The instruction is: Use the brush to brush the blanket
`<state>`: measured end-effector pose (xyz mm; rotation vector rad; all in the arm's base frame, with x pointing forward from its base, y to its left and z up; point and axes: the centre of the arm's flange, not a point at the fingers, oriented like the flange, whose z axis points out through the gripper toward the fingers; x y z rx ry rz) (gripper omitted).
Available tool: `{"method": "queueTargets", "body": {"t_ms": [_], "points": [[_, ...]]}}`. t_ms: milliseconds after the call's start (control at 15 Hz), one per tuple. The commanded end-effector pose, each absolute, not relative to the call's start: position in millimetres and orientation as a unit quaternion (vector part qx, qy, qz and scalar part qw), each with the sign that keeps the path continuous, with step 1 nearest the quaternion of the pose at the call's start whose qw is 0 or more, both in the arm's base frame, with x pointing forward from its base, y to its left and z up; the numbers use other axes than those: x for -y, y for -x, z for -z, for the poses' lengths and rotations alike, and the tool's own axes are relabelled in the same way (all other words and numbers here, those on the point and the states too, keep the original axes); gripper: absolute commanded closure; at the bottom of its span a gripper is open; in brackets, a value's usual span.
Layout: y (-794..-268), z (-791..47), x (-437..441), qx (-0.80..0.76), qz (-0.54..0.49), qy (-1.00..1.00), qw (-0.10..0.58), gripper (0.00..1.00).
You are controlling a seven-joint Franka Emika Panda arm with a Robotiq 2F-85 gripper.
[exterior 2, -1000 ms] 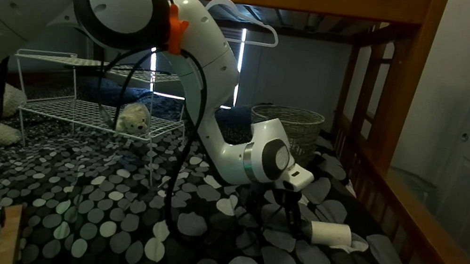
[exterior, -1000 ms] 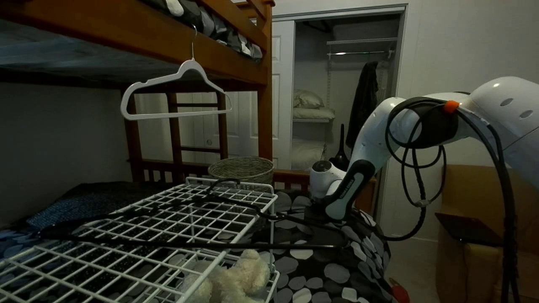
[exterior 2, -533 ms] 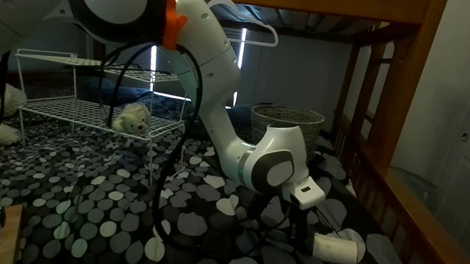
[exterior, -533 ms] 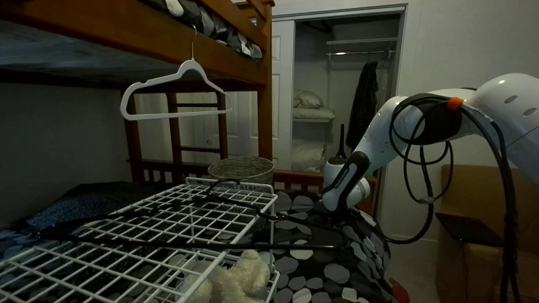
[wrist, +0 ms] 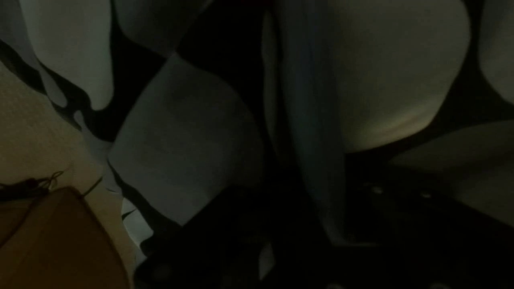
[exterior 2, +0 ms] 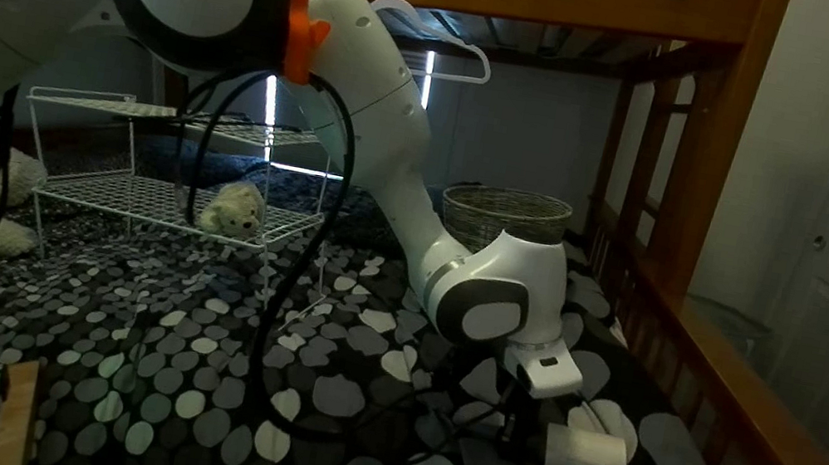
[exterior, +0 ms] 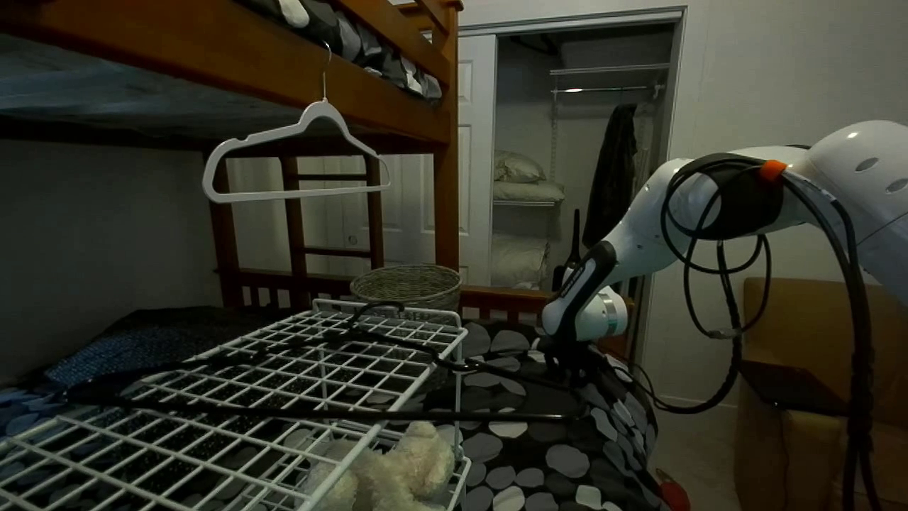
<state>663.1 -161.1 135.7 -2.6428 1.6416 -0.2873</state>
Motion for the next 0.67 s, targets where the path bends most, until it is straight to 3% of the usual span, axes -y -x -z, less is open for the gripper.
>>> {"method": "queueTargets", "body": {"t_ms": [0,600], "points": [[-644,-123,177,-0.550,0.046,0.834,0.005,0.95],[-650,-162,158,-0.507,0.138,0.850,-0.039,0.95]]}}
